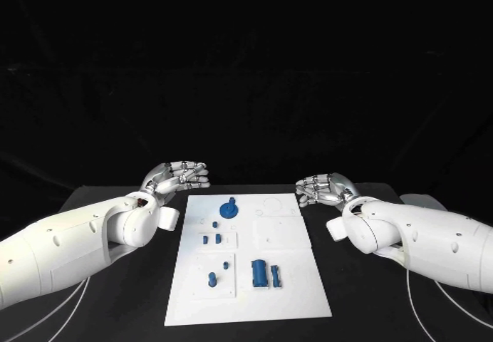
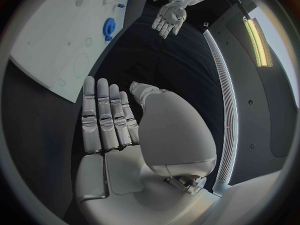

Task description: Assemble the parts on the task board

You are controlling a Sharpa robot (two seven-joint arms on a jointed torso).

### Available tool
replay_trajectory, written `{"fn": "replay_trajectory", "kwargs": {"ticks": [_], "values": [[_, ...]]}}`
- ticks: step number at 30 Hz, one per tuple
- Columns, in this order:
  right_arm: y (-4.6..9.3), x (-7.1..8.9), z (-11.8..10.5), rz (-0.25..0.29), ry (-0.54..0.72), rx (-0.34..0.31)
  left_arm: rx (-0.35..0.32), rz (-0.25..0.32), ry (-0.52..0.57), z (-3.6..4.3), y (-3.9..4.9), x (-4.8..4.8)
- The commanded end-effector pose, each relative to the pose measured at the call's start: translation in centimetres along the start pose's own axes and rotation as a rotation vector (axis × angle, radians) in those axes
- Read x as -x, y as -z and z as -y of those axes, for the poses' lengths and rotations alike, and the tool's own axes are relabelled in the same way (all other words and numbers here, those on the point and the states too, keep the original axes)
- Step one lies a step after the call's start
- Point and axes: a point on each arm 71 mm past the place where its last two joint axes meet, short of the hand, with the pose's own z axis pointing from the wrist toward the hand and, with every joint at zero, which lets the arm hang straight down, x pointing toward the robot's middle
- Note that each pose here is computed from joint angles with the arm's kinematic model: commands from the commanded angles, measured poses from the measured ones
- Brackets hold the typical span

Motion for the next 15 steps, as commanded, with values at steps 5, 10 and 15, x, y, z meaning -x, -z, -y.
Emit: {"fn": "replay_trajectory", "kwargs": {"ticks": [5,10,15], "values": [[-2.0,-1.1,-0.7,-0.083,-0.083,0.102,-0.075,0.082,0.056,-0.80,-0.44,0.56],[-2.4,-1.3,-0.6,-0.040,-0.051,0.066,-0.029,0.066,0.033,-1.58,-0.53,0.40],[-1.9,-1.7,-0.8,-0.022,-0.075,0.077,-0.028,0.079,0.027,-1.61,-0.33,-0.11]]}}
